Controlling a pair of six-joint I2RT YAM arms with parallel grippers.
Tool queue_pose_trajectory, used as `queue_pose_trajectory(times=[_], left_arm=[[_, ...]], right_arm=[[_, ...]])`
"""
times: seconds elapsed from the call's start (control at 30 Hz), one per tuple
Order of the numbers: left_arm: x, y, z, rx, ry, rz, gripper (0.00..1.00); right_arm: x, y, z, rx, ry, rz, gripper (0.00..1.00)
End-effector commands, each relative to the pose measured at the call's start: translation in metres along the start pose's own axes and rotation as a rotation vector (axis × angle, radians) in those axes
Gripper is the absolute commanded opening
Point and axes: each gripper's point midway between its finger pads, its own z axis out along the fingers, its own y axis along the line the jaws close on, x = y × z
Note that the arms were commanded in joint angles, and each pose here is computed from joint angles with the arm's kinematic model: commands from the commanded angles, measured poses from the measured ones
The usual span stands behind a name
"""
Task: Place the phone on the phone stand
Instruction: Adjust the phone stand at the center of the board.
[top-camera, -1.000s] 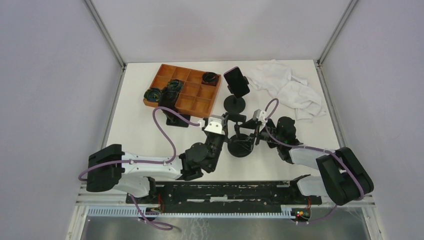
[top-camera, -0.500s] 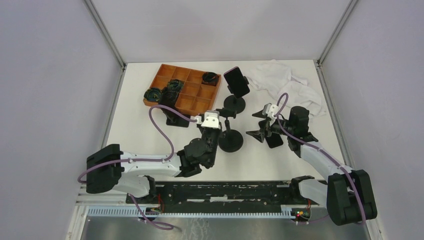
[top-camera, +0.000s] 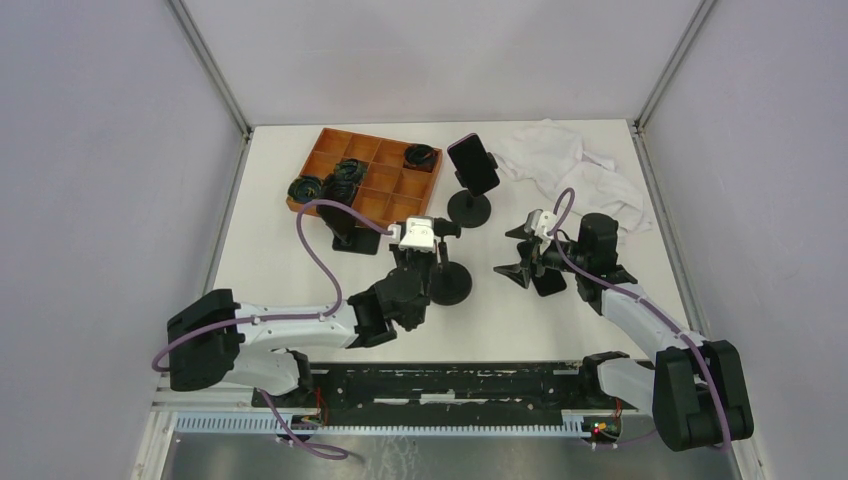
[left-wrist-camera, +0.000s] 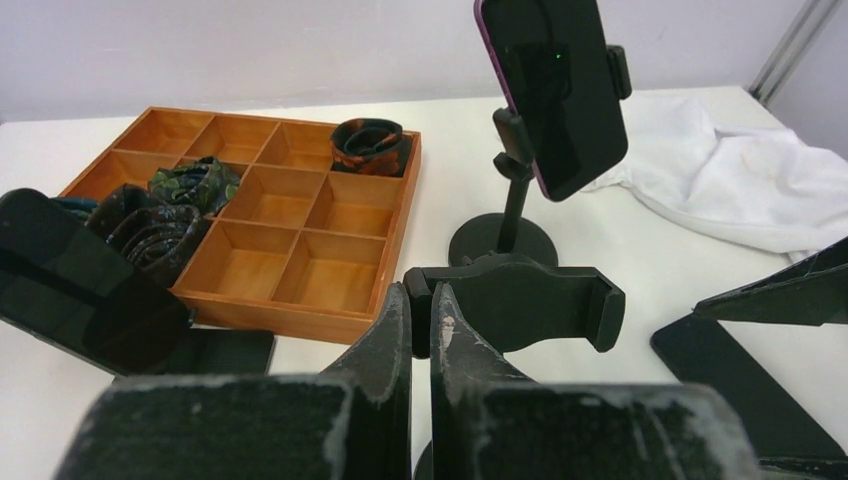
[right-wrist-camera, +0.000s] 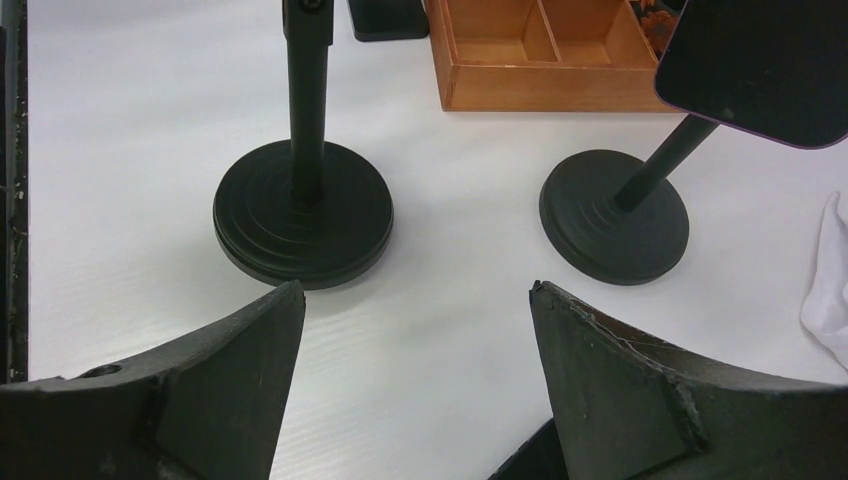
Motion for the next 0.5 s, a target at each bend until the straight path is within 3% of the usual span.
queue_pose_trajectory(times=[0.0, 0.27, 0.47], left_arm=[[-0.020, -0.006, 0.005, -0.007, -0.019, -0.158, 0.02], [-0.010, -0.007, 0.010, -0.022, 0.017, -0.152, 0.03], [-0.003, -0.006, 0.013, -0.022, 0.042, -0.163, 0.10]], right_arm=[[-0.014, -0.008, 0.000, 0.008, -0.023, -0.053, 0.89], [-0.014, -0.009, -0.001, 0.009, -0.021, -0.057, 0.90], [-0.013, -0.009, -0.001, 0.009, -0.018, -0.055, 0.90]])
